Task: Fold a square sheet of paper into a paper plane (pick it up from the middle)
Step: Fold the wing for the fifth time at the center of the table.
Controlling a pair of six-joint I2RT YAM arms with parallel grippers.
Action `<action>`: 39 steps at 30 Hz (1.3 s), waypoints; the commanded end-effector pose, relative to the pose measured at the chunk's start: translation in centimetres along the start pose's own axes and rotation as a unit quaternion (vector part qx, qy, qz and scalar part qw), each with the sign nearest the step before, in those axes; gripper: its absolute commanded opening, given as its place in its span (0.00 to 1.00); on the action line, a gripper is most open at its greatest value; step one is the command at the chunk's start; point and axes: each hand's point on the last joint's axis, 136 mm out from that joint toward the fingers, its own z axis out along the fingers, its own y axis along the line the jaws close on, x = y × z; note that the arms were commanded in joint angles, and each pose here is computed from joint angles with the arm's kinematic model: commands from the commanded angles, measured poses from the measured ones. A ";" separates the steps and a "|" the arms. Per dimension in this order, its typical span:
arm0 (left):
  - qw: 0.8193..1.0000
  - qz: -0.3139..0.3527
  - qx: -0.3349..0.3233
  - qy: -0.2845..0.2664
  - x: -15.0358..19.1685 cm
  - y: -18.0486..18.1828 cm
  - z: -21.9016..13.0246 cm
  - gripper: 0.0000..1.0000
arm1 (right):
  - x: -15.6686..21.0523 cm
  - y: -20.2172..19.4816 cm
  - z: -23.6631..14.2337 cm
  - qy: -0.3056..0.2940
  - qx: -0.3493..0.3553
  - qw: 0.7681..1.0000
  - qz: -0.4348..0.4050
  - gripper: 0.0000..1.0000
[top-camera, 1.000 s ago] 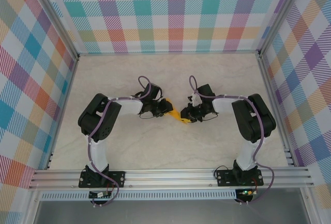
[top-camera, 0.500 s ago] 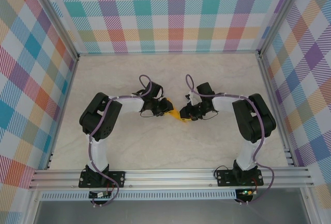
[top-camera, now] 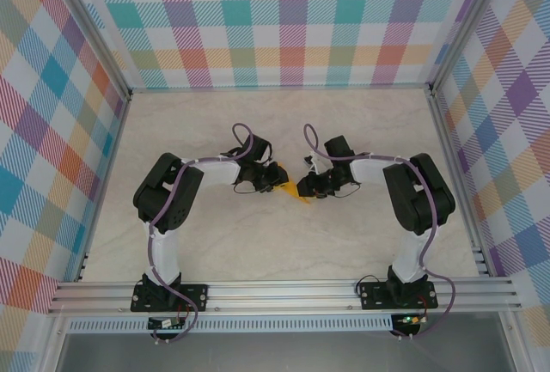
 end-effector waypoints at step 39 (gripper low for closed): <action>0.989 0.081 0.116 -0.032 1.6 -3.5 -2.7 0.25 | -0.4 -0.4 1.6 0.011 -0.090 0.990 0.105 0.00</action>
